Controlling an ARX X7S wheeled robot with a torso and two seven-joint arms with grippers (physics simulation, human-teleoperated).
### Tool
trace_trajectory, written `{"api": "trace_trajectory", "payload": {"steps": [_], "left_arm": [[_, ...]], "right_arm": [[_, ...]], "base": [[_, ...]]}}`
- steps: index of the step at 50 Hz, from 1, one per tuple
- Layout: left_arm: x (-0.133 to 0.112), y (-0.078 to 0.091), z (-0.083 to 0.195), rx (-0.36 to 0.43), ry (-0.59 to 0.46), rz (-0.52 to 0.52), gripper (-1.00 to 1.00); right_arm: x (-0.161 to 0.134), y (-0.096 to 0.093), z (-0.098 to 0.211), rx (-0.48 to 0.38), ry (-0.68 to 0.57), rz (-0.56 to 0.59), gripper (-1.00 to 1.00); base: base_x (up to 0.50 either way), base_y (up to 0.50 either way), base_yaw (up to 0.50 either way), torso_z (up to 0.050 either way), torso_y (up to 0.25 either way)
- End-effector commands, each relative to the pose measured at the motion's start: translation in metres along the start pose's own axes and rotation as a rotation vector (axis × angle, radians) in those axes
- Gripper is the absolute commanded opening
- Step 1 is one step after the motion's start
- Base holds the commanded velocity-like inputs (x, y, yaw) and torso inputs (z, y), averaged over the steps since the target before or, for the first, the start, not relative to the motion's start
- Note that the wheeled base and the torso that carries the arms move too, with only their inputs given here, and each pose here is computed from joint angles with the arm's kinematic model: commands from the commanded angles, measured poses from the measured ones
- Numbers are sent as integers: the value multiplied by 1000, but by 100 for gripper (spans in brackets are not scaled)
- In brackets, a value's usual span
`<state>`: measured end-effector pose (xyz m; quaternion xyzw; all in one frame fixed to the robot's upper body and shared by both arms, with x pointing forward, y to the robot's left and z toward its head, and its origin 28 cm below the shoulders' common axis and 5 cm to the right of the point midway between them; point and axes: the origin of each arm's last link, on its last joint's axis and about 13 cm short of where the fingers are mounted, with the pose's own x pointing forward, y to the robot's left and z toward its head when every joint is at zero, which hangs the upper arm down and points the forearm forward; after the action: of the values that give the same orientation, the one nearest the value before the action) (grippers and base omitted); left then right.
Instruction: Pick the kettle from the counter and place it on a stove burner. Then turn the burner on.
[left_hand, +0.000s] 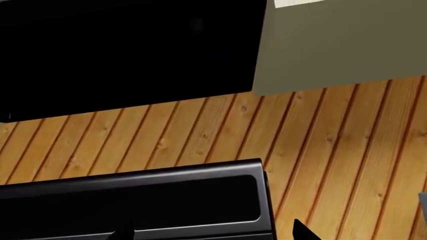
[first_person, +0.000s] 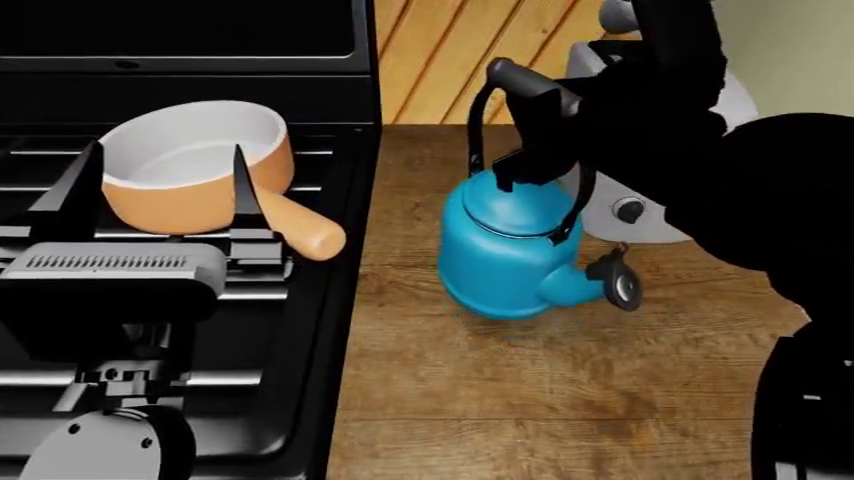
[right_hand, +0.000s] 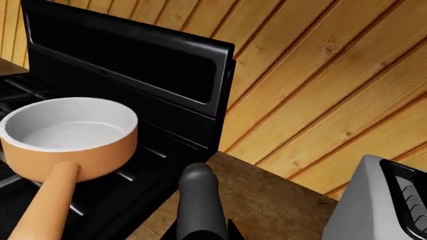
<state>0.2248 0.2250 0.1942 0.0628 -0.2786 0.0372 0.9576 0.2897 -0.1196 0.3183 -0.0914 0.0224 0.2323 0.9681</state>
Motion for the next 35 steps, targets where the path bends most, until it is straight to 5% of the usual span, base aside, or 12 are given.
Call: {"api": "trace_trajectory", "payload": {"steps": [1, 18, 35], "left_arm": [[0, 1, 1, -1, -2, 5, 100], [-1, 3, 4, -1, -11, 13, 100], [-1, 4, 4, -2, -12, 16, 100]], "right_arm": [[-12, -2, 20, 6, -89, -21, -100], [-40, 13, 41, -58, -174, -6, -100], [-39, 16, 40, -93, -159, 5, -100]], "base": [[0, 0, 0, 0, 0], [0, 0, 0, 0, 1], [-492, 262, 0, 0, 0]]}}
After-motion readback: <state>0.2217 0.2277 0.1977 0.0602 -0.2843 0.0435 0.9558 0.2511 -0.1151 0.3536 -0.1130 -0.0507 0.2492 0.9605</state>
